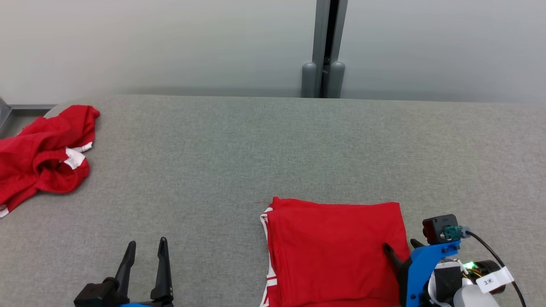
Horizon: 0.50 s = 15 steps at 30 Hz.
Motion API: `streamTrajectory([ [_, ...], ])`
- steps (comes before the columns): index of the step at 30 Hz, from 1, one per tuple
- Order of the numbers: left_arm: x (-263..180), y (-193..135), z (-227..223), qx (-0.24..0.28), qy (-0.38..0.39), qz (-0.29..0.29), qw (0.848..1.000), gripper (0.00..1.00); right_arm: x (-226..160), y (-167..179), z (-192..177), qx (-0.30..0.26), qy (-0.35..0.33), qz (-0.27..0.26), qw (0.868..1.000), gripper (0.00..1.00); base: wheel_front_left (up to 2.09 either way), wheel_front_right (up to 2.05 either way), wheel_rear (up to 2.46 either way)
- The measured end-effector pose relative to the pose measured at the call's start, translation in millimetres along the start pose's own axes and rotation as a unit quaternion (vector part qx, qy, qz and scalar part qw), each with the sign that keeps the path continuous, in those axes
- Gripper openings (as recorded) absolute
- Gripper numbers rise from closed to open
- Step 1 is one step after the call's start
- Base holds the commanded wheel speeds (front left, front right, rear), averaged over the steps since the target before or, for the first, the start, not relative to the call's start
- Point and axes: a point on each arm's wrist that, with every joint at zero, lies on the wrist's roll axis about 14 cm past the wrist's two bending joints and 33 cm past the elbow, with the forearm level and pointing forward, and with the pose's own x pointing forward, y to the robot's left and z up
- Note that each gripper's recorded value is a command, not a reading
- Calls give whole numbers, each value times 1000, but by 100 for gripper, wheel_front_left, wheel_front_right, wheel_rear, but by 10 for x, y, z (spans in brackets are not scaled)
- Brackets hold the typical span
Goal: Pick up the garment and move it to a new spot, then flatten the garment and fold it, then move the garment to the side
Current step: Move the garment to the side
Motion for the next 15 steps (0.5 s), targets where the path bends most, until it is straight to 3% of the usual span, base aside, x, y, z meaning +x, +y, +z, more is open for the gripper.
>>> streamTrajectory([
  [6,14,87,-10,1,2,14,1000,100,141,48,-105,10,41,11,999,100,0,0,0],
  [7,20,97,-17,2,3,15,1000,100,161,60,-111,13,44,14,999,65,0,0,0],
  [8,29,102,-23,3,4,16,1000,100,181,66,-112,16,46,16,999,40,0,0,0],
  [10,49,101,-41,3,7,15,1000,100,219,85,-97,22,49,21,998,0,0,0,0],
  [15,181,-36,-145,7,24,-9,1000,100,273,-70,73,35,19,4,999,0,0,0,0],
])
